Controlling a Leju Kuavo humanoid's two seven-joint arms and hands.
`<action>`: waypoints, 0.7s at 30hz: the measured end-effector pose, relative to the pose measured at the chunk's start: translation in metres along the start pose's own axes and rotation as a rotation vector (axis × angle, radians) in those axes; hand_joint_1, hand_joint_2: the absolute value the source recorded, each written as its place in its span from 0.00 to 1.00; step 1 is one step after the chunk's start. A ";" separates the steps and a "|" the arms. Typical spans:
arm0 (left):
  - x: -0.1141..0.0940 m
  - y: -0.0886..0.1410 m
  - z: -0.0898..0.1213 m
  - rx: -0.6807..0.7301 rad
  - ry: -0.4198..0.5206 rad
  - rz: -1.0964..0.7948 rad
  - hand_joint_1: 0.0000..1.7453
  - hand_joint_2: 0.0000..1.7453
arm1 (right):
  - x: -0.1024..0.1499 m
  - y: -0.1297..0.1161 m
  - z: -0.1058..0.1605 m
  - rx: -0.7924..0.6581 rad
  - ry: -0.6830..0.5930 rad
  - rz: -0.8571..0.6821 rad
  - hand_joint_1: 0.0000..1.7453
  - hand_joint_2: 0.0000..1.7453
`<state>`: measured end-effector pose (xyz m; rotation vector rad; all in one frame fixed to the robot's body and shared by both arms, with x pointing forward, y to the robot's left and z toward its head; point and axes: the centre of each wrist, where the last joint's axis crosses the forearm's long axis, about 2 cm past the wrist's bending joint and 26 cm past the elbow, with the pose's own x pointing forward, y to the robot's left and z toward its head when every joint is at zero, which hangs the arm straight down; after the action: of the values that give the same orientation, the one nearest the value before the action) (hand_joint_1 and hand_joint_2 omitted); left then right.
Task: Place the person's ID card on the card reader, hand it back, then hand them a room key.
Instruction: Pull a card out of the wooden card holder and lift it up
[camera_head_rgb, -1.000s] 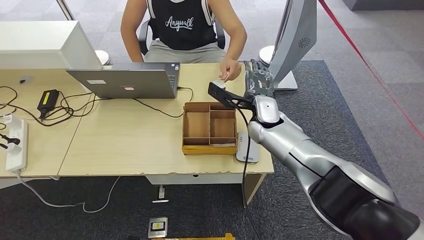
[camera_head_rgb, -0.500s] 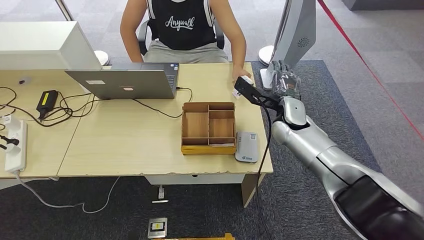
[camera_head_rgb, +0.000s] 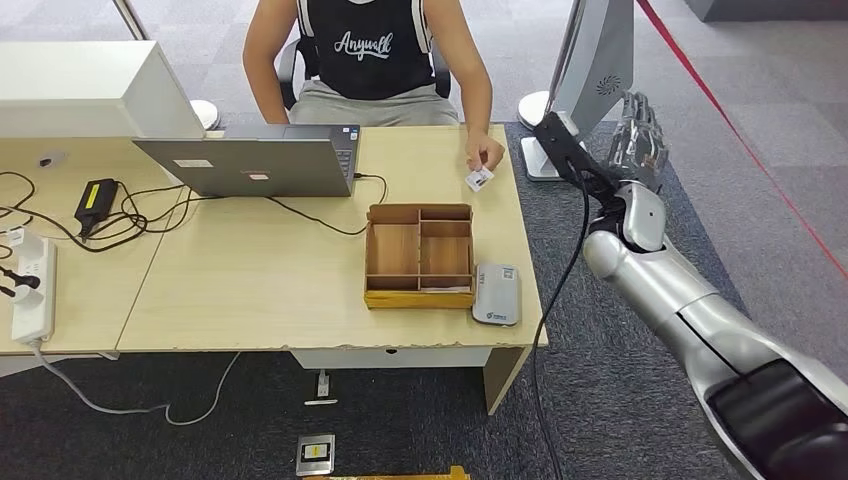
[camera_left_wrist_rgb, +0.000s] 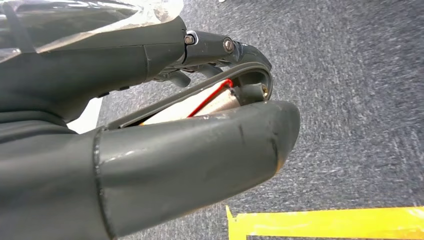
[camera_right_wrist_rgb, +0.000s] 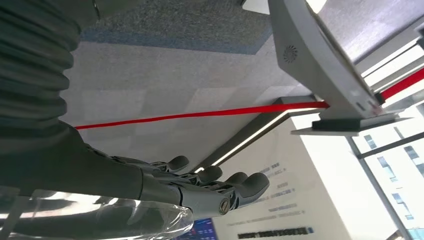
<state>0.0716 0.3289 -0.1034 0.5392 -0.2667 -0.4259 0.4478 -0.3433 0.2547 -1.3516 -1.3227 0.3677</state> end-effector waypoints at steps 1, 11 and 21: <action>-0.001 0.000 0.000 0.001 0.004 0.005 0.00 0.00 | -0.010 -0.001 0.002 -0.012 0.024 -0.006 0.00 1.00; -0.003 -0.003 0.002 -0.001 0.046 0.054 0.00 0.00 | -0.124 -0.009 0.040 -0.045 0.238 -0.017 0.00 1.00; 0.000 -0.009 0.004 0.002 0.057 0.090 0.00 0.00 | -0.215 -0.017 0.080 -0.049 0.464 -0.042 0.00 1.00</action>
<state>0.0673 0.3198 -0.1048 0.5385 -0.2355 -0.3227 0.3057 -0.4879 0.1449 -1.3467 -0.9738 -0.0122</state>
